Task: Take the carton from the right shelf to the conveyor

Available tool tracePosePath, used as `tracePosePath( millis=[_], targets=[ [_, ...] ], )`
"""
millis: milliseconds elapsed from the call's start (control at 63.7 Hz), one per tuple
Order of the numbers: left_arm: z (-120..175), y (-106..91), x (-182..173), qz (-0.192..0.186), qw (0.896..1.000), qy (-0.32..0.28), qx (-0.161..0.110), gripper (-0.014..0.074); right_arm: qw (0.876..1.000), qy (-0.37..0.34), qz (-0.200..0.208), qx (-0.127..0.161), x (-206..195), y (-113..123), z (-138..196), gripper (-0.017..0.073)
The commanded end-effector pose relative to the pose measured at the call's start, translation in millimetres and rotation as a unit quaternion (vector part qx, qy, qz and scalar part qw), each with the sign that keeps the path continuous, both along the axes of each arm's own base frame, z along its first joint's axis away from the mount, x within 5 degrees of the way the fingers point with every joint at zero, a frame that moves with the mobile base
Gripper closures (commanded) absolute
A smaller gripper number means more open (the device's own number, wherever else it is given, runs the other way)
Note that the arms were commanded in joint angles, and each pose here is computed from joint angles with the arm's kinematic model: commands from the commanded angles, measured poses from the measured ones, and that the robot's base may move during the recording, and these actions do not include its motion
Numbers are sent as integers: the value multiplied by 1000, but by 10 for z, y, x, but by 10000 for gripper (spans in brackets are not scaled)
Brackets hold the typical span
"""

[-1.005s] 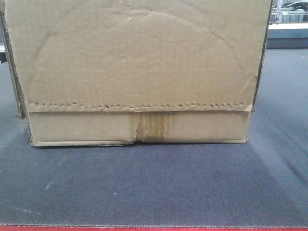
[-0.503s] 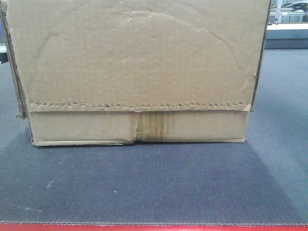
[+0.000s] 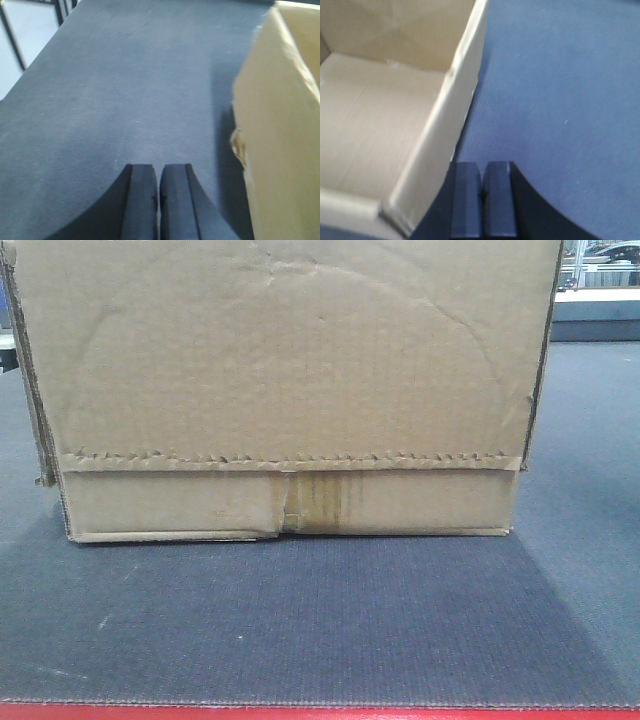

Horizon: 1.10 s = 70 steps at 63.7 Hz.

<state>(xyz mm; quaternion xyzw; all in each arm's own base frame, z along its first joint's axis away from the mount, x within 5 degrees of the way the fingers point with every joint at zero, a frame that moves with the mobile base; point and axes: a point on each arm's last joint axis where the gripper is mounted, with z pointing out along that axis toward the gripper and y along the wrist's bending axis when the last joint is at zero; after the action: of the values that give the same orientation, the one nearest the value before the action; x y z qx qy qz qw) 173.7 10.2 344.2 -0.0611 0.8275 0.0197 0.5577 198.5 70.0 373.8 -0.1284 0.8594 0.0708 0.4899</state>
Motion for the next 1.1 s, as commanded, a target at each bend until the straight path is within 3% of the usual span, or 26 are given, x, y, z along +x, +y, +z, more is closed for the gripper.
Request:
tracePosePath(
  millis=[0, 204, 361, 597, 1084],
  targets=[
    [-86, -26, -162, -21, 998, -54, 17, 578, 998, -54, 9, 12, -137, -44, -126, 627],
    [-269, -58, -559, -43, 988, -138, 53, 578, 986, -156, 31, 41, -428, -120, -423, 627],
    [-272, -59, -754, -43, 981, -175, 72, 578, 971, -229, 42, 64, -623, -174, -442, 627],
    [-208, -60, -905, -41, 974, -210, 80, 578, 963, -255, 44, 74, -690, -195, -383, 627],
    [-206, -60, -910, -41, 973, -212, 80, 579, 963, -255, 44, 74, -690, -195, -383, 627]
  ],
)
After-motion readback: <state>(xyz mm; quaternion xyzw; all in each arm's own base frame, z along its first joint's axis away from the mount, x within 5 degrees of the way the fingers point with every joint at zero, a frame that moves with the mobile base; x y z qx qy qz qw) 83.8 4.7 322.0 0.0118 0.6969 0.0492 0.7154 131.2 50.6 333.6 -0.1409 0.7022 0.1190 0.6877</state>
